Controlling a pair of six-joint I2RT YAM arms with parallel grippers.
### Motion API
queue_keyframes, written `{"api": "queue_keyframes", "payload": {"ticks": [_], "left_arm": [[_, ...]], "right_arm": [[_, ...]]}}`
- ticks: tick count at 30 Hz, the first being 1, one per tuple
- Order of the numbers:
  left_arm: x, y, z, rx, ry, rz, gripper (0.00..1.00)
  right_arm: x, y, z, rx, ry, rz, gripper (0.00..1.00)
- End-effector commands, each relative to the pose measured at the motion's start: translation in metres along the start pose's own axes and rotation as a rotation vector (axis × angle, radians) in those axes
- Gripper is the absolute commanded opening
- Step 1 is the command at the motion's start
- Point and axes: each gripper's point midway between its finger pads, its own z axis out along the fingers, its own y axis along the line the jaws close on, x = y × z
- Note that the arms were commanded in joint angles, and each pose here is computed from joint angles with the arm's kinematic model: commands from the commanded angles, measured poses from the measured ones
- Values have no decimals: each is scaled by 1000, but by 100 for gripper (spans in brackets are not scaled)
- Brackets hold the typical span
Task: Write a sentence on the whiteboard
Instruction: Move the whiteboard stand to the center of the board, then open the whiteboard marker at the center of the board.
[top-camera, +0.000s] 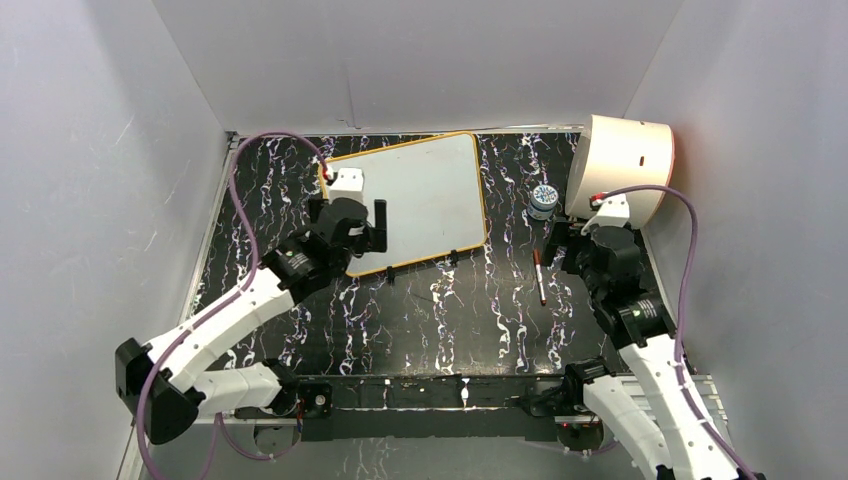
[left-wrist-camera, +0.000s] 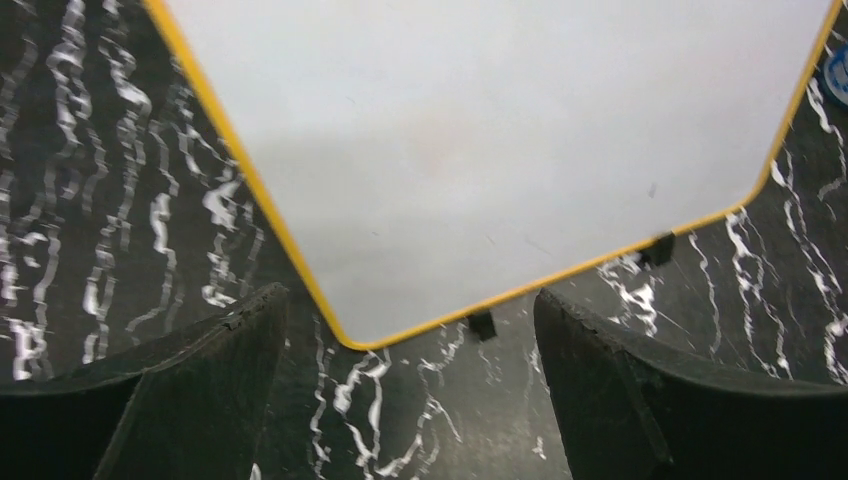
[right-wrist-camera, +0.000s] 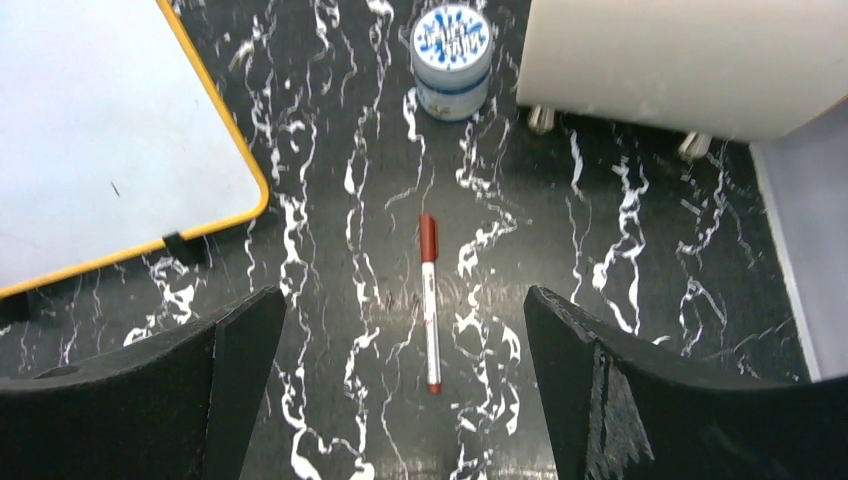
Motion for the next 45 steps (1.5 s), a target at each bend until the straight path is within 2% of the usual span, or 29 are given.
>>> {"api": "queue_keyframes", "payload": {"ticks": [1,4,10,15,22,28,30,37,45], "left_arm": [[-31,37,-17,-74,-133,46,90],[-28,53,-20,-74,-143,19,90],[-26,68,-32,-77,-175,-1,91],[-27,73,-40,-52,-200,-6,94],[-41,82,-63,-6,-348,-47,94],[-38,77,-63,46,-377,-51,94],[-36,78,-58,35,-348,-55,94],[-31,75,-44,40,-286,-75,94],[-30,75,-40,56,-276,-90,95]], "right_arm": [[1,8,-1,-10,81,43,99],[12,22,5,-81,144,37,99],[35,24,22,-61,264,39,99],[53,10,34,71,328,89,99],[87,-1,55,182,437,121,99],[113,-2,70,191,509,132,98],[121,0,76,177,531,144,95],[147,-10,88,186,598,195,70],[166,-20,88,238,674,154,57]]}}
